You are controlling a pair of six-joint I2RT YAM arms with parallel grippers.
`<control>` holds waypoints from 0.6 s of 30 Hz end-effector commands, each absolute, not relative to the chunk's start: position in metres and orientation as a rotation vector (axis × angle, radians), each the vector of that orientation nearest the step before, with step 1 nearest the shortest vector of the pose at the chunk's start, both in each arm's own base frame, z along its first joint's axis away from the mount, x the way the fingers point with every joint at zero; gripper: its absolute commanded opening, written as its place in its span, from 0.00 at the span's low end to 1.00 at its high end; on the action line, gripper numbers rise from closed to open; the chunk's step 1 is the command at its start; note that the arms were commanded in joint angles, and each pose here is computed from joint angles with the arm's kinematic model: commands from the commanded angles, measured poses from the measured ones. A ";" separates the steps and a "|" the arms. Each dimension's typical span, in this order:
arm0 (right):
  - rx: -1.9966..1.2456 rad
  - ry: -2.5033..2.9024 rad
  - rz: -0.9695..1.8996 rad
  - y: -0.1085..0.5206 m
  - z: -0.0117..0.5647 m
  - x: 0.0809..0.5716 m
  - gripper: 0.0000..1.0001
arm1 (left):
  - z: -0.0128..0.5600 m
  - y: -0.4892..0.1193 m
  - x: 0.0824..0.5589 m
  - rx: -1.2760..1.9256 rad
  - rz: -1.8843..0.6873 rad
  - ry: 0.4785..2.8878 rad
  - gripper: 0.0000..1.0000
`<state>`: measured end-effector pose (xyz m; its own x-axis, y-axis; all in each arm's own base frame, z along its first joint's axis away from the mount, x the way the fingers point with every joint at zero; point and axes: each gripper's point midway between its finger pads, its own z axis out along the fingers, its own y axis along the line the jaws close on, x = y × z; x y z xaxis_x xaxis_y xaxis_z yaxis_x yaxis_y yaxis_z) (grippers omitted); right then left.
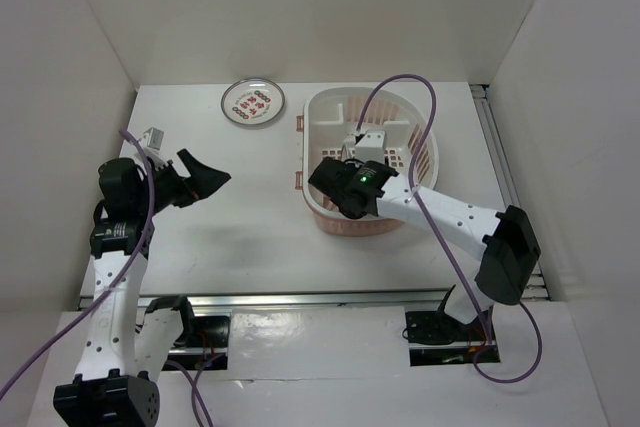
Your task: Load the plates into the dish rack
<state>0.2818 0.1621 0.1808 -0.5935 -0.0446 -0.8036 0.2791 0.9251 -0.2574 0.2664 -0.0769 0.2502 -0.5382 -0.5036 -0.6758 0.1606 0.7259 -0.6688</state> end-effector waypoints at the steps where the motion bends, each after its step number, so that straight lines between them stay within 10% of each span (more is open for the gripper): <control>1: 0.210 2.110 -0.364 0.164 0.208 0.283 0.39 | 0.261 -0.077 0.269 -0.214 -0.866 1.929 1.00; 18: 0.118 2.086 -0.169 0.184 0.239 0.287 0.55 | 0.261 -0.077 0.269 -0.214 -0.866 1.929 1.00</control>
